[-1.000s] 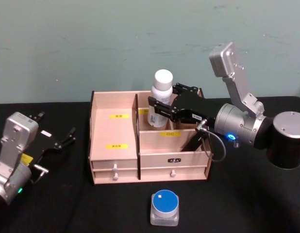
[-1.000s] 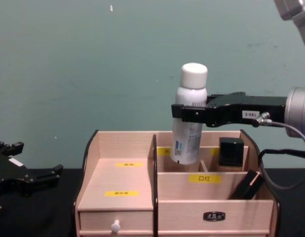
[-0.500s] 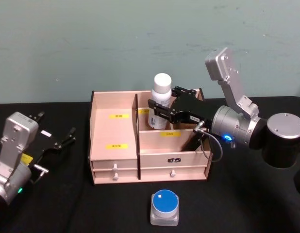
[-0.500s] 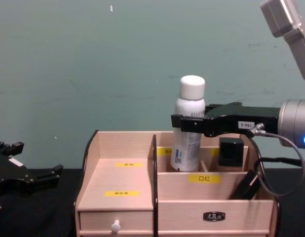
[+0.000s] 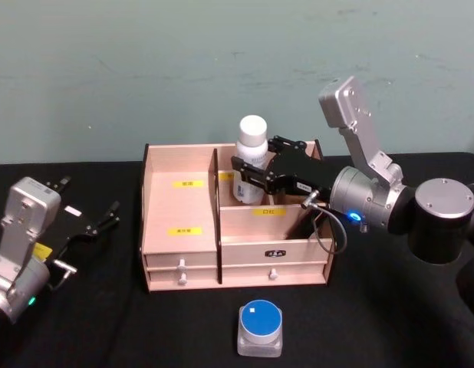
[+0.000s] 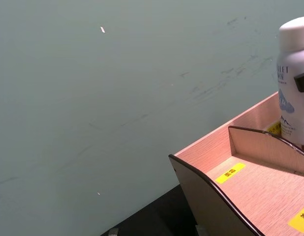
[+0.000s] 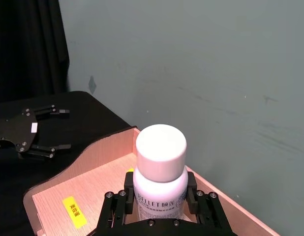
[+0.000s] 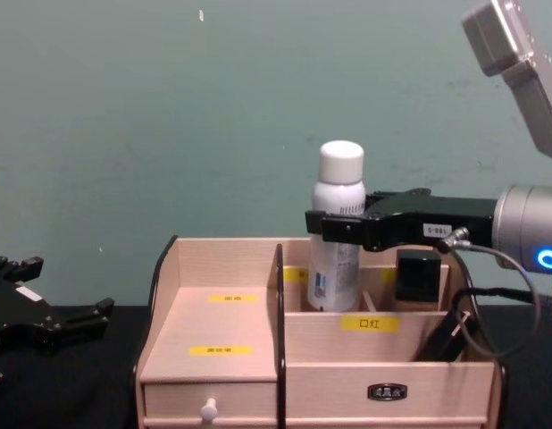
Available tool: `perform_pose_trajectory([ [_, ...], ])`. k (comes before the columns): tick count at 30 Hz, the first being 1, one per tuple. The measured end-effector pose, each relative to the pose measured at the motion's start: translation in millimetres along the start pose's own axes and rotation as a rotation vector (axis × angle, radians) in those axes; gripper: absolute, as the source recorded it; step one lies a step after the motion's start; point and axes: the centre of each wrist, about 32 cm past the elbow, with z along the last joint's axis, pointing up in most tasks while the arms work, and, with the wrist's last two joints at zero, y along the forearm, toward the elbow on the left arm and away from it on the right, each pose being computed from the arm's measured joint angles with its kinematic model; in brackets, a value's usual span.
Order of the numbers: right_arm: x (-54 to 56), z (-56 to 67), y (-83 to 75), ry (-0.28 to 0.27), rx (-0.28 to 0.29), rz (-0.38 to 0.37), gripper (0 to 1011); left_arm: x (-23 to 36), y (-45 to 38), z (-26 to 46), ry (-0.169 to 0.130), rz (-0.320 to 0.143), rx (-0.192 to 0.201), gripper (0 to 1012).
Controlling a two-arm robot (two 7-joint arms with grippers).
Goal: Pick up the facial cleanser and watermelon frost from the table and place them into the tiered storage box.
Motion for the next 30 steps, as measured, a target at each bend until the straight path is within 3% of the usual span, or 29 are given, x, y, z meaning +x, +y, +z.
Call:
perform_pose_trajectory([
  [24,-1.2,-9.9,4.7,0.021,-0.041,0.021,612,0.0,0.0,0.0,0.0,0.0,0.0,1010],
  [30,-1.2,-9.7,4.7,0.02,-0.04,0.02,750,0.0,0.0,0.0,0.0,0.0,0.0,1010],
])
